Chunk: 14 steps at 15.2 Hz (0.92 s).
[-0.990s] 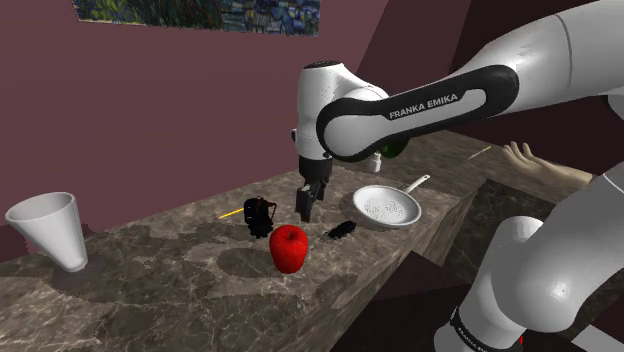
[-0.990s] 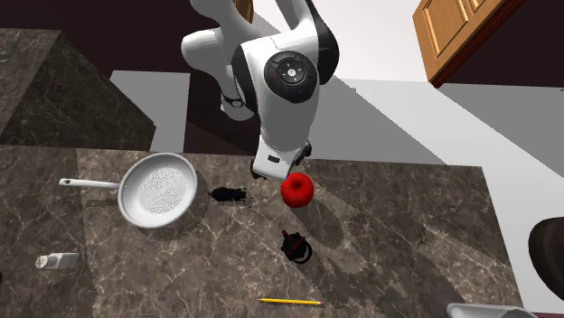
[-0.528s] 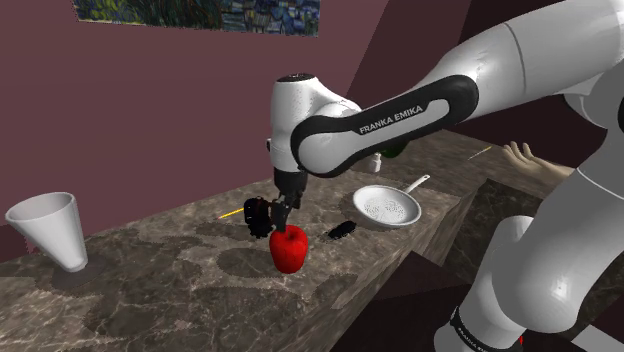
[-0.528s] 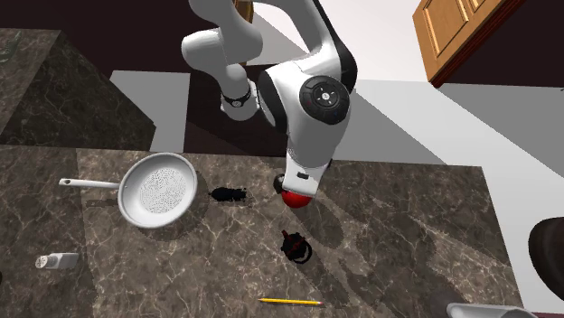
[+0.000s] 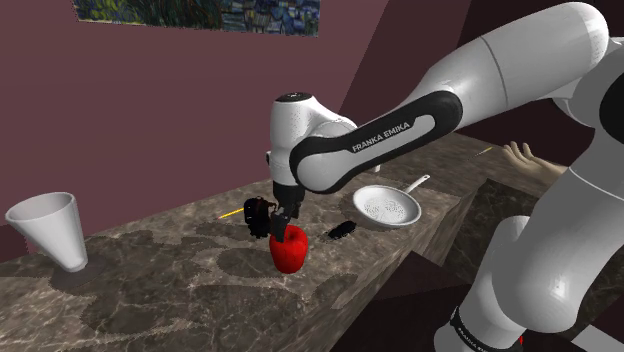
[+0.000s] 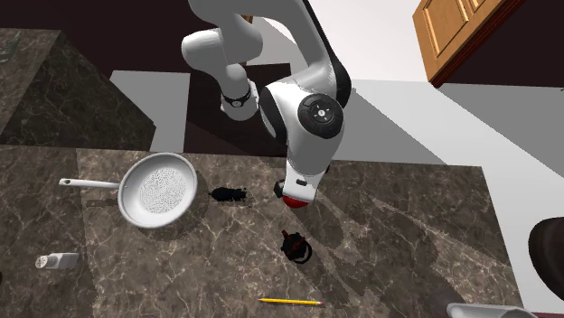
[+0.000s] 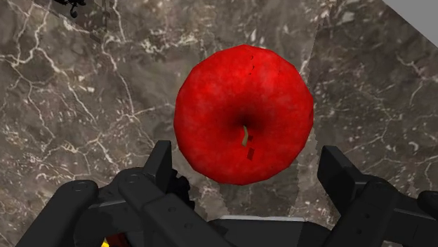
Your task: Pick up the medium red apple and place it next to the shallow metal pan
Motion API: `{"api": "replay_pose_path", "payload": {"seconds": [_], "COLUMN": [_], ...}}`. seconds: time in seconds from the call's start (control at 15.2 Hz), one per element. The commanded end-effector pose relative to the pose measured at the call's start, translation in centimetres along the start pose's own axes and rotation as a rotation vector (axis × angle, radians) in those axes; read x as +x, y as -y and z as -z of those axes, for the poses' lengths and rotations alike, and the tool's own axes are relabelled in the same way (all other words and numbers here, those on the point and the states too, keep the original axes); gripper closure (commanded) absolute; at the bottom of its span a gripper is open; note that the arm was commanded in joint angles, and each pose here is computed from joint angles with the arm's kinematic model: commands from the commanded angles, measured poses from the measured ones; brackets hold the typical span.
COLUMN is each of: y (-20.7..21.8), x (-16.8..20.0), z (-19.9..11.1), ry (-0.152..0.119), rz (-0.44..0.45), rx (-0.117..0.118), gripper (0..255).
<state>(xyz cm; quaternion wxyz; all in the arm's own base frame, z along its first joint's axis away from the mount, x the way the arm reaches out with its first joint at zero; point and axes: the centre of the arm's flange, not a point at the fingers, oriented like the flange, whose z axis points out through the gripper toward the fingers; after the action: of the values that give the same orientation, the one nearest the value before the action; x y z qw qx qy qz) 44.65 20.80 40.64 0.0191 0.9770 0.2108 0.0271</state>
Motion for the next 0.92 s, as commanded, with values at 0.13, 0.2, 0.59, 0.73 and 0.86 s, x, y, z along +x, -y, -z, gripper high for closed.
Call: {"api": "replay_pose_path", "payload": {"seconds": [0.13, 0.2, 0.59, 0.73, 0.86], "y": [0.01, 0.01, 0.01, 0.01, 0.01], "x": [-0.01, -0.01, -0.01, -0.01, -0.01], "z": [-0.07, -0.07, -0.06, -0.06, -0.06], "ry": [0.000, 0.000, 0.000, 0.000, 0.000], "rz": [0.000, 0.000, 0.000, 0.000, 0.000], "rx": [0.000, 0.000, 0.000, 0.000, 0.000], "gripper": [0, 0, 255, 255, 255]}}
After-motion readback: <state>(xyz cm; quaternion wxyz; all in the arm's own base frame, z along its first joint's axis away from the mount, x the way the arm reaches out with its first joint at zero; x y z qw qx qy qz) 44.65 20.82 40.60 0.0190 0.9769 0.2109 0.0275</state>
